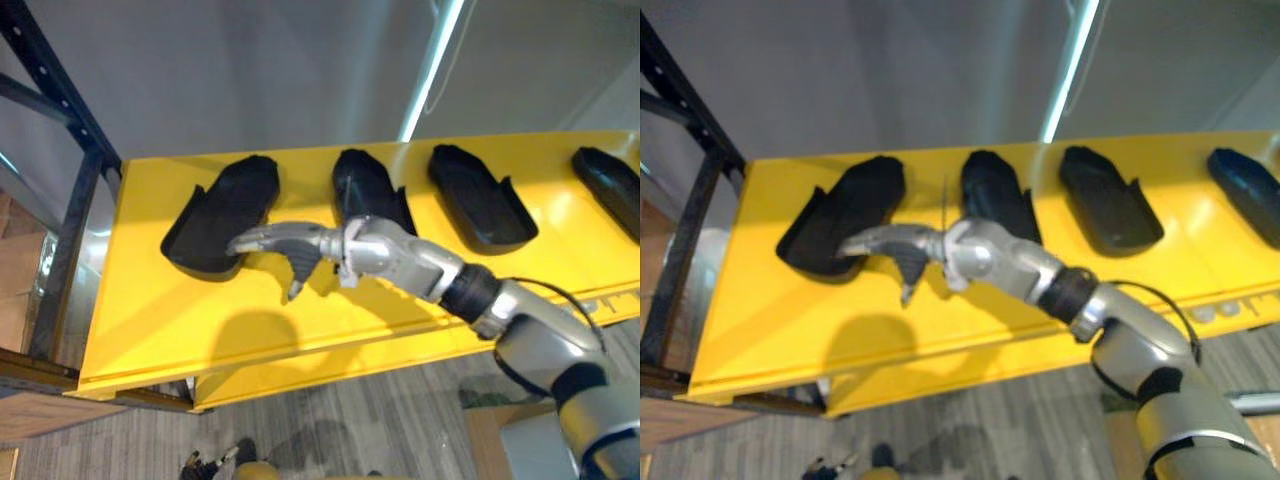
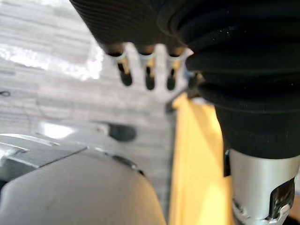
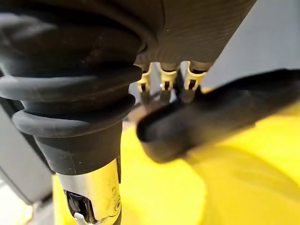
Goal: Walk over and take plastic housings, then place them on the shelf
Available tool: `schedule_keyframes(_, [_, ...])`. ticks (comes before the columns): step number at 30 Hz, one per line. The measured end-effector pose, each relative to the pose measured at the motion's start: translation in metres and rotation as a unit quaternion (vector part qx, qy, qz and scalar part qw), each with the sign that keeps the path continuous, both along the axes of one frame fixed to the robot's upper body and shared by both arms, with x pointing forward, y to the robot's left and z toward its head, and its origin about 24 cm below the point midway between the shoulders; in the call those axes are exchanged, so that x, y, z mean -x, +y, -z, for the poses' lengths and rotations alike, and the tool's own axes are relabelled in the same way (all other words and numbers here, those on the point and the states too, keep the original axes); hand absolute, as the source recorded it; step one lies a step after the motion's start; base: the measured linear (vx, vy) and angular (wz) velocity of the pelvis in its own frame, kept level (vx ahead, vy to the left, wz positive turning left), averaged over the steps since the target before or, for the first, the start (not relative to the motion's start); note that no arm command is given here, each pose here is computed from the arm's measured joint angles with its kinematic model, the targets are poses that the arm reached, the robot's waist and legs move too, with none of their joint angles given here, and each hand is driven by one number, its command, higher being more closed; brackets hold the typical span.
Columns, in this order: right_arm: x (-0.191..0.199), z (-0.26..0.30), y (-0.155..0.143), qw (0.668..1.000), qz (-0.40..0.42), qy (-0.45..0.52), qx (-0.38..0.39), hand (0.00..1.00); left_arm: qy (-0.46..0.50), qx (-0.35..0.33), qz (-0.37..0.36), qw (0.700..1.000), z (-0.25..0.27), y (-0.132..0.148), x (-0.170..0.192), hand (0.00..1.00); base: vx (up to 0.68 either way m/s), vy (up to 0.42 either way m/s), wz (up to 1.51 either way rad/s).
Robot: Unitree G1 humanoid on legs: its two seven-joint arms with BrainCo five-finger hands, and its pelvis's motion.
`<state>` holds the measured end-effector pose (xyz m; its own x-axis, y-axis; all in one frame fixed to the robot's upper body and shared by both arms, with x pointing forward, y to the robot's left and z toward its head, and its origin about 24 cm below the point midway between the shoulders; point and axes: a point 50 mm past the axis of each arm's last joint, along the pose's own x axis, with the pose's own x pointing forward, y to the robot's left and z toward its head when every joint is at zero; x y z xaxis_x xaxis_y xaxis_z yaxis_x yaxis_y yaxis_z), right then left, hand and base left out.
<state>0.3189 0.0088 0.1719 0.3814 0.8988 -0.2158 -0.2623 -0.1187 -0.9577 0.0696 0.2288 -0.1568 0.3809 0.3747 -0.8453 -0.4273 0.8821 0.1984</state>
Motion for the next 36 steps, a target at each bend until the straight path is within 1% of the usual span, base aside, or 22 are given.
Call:
schedule_keyframes(9, [-0.014, 0.023, 0.005, 0.998, 0.039, -0.013, 0.053, 0.00, 0.003, 0.008, 0.002, 1.000, 0.001, -0.002, 0.002, 0.00, 0.00, -0.007, 0.09])
schedule_keyframes(13, [-0.019, 0.020, 0.006, 0.997, 0.052, -0.038, 0.049, 0.00, -0.003, 0.013, 0.001, 1.000, 0.001, -0.004, -0.001, 0.00, 0.00, -0.008, 0.04])
schedule_keyframes(17, [-0.024, 0.024, 0.001, 0.994, 0.066, -0.052, 0.064, 0.00, -0.011, 0.019, 0.004, 1.000, 0.000, -0.007, -0.007, 0.00, -0.01, -0.014, 0.13])
schedule_keyframes(21, [-0.024, 0.022, 0.001, 0.994, 0.062, -0.054, 0.067, 0.00, -0.014, 0.023, 0.007, 1.000, 0.000, -0.007, -0.007, 0.00, 0.00, -0.003, 0.01])
schedule_keyframes(27, [-0.013, 0.014, -0.012, 0.993, 0.029, -0.061, 0.096, 0.00, -0.016, 0.026, 0.011, 0.999, 0.000, -0.007, -0.008, 0.00, 0.00, 0.000, 0.00])
schedule_keyframes(36, [0.005, -0.004, -0.048, 0.992, -0.001, -0.058, 0.113, 0.00, -0.008, 0.023, 0.010, 1.000, 0.001, -0.004, -0.002, 0.00, 0.00, -0.012, -0.04])
